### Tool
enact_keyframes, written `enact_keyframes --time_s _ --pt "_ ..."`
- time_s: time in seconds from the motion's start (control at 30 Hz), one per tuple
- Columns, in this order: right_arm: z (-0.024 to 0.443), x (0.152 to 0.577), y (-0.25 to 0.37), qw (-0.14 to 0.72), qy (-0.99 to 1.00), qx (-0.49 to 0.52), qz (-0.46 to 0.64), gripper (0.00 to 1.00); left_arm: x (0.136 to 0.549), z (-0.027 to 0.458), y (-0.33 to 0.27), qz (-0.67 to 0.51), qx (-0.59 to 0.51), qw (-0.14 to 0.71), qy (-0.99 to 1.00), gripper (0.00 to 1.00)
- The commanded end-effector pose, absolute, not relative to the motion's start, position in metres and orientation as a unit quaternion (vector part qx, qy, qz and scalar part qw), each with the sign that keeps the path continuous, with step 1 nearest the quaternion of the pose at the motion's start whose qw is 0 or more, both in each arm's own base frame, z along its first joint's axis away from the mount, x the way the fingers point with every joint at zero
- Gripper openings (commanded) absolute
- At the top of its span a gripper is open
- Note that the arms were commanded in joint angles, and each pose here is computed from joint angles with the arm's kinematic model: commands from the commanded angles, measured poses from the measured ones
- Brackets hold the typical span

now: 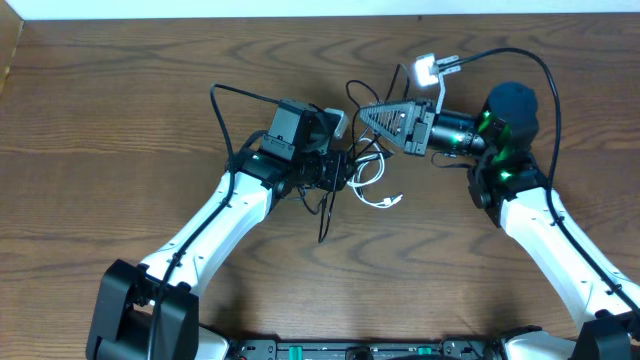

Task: Untangle cables

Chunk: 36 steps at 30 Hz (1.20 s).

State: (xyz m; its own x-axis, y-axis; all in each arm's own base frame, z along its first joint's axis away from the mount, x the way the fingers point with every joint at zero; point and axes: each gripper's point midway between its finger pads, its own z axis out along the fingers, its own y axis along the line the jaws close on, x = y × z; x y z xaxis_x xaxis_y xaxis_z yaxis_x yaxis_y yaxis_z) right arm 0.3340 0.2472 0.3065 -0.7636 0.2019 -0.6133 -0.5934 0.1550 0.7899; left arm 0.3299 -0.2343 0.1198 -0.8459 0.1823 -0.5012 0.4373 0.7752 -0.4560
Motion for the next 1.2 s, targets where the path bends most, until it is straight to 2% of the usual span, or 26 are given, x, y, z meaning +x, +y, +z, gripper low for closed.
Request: enact_keyframes --time_s 0.0,0.1,0.17,0.23,0.33,0.47,0.57,0.63,0.67,0.87,1.0,1.17 --pt "0.324 0.325 0.247 0.305 0.678 -0.149 0.652 0.01 0.334 0.116 -0.231 -0.275 0.175 0.227 0.918 0.42" --pt "0.327 0.324 0.247 0.306 0.674 -0.152 0.655 0.01 0.334 0.114 -0.232 -0.275 0.175 0.224 0.919 0.37" --pt "0.326 0.324 0.247 0.306 0.675 -0.152 0.654 0.01 0.333 0.114 -0.232 -0.275 0.175 0.223 0.919 0.2" --pt "0.324 0.325 0.247 0.304 0.679 -0.148 0.652 0.01 0.332 0.113 -0.231 -0.274 0.174 0.22 0.92 0.08" --pt "0.301 0.332 0.245 0.293 0.709 -0.123 0.63 0.01 0.329 0.112 -0.229 -0.272 0.173 0.213 0.922 0.08" --pt "0.229 0.35 0.226 0.272 0.804 -0.034 0.528 0.01 0.326 0.118 -0.228 -0.274 0.172 0.214 0.922 0.07" --pt "0.164 0.357 0.185 0.263 0.886 0.05 0.378 0.01 0.322 0.136 -0.225 -0.278 0.173 0.23 0.916 0.07" --pt "0.14 0.355 0.159 0.258 0.914 0.087 0.302 0.01 0.319 0.146 -0.221 -0.278 0.171 0.238 0.915 0.07" --pt "0.117 0.35 0.123 0.254 0.937 0.122 0.204 0.01 0.316 0.158 -0.21 -0.276 0.162 0.246 0.915 0.07" --pt "0.093 0.333 0.013 0.237 0.951 0.197 -0.002 0.01 0.317 0.2 -0.14 -0.255 0.081 0.297 0.917 0.07" --pt "0.088 0.316 -0.046 0.211 0.942 0.258 -0.051 0.01 0.323 0.231 -0.071 -0.224 -0.007 0.36 0.905 0.08" --pt "0.086 0.301 -0.096 0.198 0.92 0.33 -0.069 0.01 0.322 0.251 -0.013 -0.194 -0.088 0.407 0.888 0.08"
